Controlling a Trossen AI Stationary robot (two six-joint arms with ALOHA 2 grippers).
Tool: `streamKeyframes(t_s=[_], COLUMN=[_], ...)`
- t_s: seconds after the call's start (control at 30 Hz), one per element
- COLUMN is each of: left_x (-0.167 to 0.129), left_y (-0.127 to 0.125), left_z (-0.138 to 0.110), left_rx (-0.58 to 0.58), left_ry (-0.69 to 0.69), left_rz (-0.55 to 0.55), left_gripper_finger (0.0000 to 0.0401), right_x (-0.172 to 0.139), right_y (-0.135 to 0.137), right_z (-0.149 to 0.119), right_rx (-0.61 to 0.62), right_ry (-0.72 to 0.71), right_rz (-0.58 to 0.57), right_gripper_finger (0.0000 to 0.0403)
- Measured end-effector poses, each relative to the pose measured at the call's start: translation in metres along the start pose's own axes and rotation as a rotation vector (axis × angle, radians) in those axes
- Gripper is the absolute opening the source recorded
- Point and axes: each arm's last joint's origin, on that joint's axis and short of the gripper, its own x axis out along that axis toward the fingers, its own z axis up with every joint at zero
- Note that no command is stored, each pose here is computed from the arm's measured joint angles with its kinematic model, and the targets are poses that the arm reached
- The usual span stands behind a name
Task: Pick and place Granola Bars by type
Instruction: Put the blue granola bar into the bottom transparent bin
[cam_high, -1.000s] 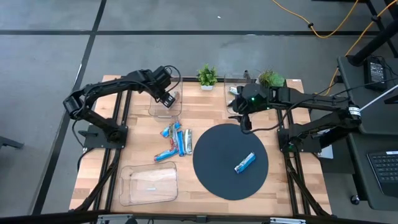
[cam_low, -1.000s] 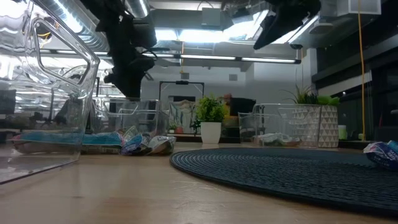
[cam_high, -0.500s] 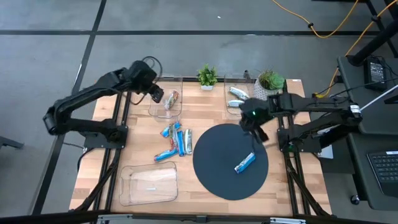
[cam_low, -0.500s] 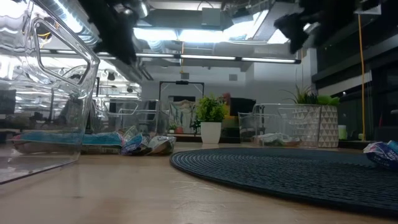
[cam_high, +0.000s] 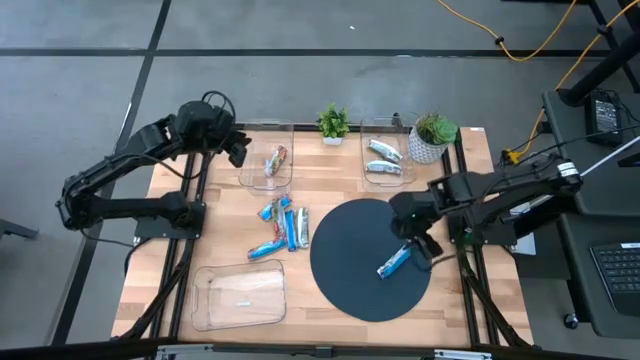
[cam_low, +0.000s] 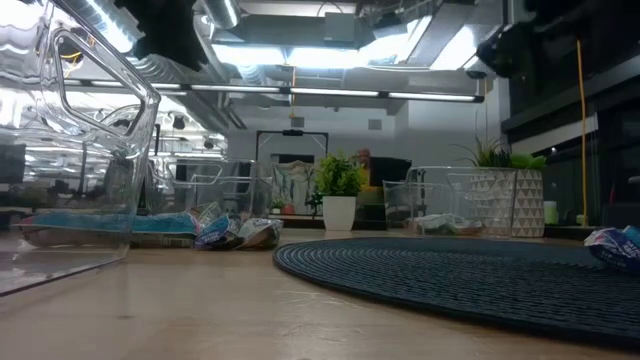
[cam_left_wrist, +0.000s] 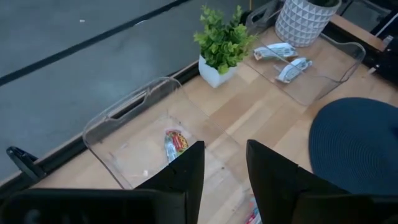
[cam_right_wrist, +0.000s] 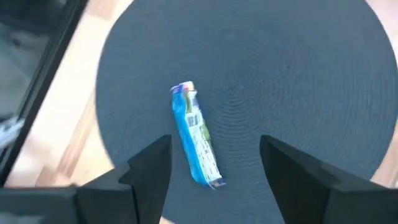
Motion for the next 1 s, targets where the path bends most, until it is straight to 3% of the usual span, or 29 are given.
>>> streamKeyframes(t_s=[0.17,0.5,0.67,1.0], left_x=[0.0,0.0,0.0,0.0], left_y=[0.0,-0.001,-0.001,-0.001], left_z=[0.0,0.0,0.0,0.0], left_rx=[0.018,0.043,0.043,0.027], left_ry=[0.002,0.005,0.005,0.005], left_rz=[-0.01,-0.022,-0.022,-0.023], left_gripper_finger=[0.0109,0.0109,0.0108,0.0106], right_x=[0.018,0.058,0.075,0.108], right_y=[-0.001,0.012,0.014,0.008], right_z=[-0.007,-0.027,-0.038,-0.047], right_rx=[0.074,0.16,0.142,0.111], right_ry=[-0.009,0.008,0.067,0.212], right_rz=[0.011,0.03,-0.052,-0.069], right_gripper_finger=[0.0267,0.0393,0.0393,0.0389])
